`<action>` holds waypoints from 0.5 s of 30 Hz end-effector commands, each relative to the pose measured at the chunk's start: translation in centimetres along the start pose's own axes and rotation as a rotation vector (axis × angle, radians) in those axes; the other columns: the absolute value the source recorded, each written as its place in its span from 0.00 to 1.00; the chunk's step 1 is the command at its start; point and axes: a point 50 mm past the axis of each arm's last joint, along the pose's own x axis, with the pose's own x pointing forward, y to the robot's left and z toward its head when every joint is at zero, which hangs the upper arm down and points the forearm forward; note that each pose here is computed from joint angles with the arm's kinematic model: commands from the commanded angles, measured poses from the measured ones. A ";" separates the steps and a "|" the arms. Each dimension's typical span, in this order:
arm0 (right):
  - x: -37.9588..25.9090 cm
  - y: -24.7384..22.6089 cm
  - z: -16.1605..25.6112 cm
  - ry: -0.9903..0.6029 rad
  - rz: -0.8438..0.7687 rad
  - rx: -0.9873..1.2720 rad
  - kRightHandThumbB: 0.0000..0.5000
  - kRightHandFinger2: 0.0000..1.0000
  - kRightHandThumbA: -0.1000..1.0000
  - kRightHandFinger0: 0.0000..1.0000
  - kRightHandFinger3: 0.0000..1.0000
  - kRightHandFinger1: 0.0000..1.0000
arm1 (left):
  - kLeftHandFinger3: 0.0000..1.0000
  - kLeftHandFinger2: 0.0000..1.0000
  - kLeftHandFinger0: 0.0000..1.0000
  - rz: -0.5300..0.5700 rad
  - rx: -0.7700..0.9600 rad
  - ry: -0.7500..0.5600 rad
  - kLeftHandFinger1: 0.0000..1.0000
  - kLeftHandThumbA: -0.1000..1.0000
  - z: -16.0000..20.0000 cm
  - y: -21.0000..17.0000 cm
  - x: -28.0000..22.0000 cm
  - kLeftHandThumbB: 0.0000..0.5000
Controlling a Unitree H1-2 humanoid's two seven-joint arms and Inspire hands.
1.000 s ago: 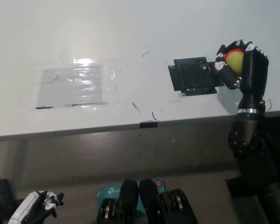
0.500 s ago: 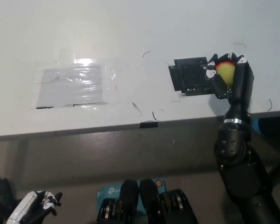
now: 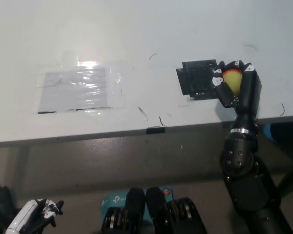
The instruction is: The robot uses right hand to squeeze a small tennis ball placed on the black area of the table
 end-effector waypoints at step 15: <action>6.7 -1.3 -0.1 -0.023 0.383 -0.553 0.00 0.46 0.00 0.00 0.27 0.03 | 0.36 0.30 0.22 -0.001 0.053 -0.012 0.13 0.70 0.1 1.1 -0.3 0.99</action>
